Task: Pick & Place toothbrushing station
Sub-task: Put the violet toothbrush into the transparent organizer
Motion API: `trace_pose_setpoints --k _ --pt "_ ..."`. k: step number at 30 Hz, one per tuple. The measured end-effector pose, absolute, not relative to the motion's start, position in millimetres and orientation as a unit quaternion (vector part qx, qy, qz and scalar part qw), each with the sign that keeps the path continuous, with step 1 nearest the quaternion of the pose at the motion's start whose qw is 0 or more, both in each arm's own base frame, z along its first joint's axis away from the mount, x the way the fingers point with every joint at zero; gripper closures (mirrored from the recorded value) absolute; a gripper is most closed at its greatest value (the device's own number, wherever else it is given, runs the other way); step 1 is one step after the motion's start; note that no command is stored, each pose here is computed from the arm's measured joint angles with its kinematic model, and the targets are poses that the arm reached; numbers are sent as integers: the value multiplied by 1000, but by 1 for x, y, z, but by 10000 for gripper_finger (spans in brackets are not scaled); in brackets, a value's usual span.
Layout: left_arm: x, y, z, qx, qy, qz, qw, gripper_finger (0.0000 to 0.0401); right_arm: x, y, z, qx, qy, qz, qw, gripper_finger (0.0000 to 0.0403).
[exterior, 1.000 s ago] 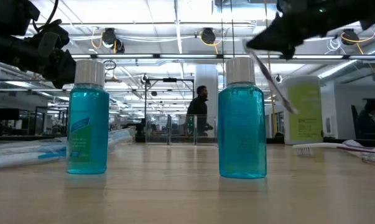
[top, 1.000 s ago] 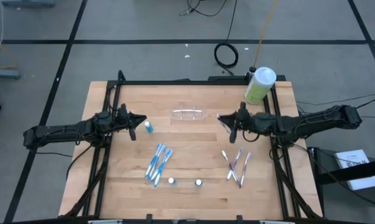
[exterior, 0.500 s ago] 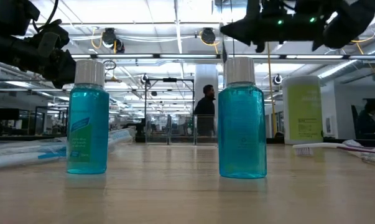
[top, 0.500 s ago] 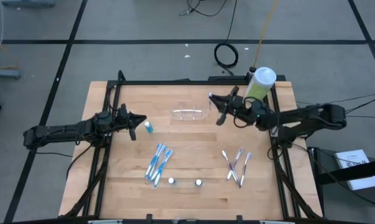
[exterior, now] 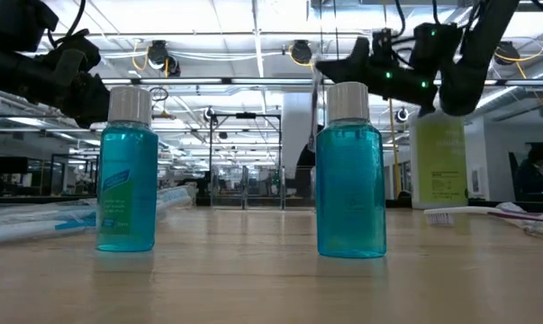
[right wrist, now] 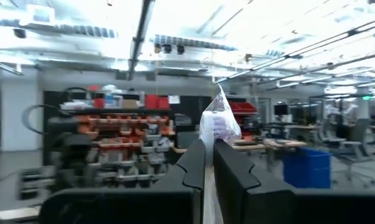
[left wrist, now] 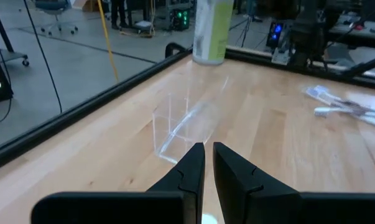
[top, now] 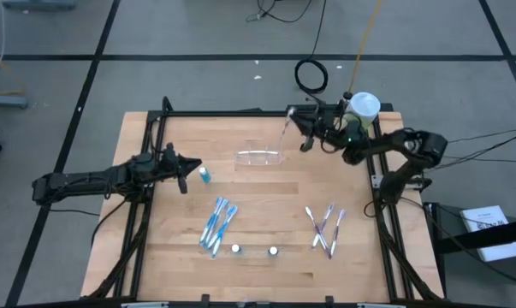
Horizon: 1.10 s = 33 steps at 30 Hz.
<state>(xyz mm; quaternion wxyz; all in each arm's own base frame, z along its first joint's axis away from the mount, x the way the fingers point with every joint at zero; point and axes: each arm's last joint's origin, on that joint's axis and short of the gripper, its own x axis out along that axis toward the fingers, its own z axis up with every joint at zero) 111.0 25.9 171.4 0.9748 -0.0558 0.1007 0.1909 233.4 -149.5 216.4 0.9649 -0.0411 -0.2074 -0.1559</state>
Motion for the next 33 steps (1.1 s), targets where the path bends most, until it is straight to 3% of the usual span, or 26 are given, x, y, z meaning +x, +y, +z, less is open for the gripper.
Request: trace_pose_setpoints --k 9,24,33 --pt "110 26 166 -75 124 194 970 364 197 -199 205 18 -179 -141 973 394" --pt "110 26 169 -82 107 194 972 364 230 -151 224 69 -198 0 978 394" --pt "110 26 169 -77 108 194 972 364 245 -147 202 48 -170 -21 984 394"
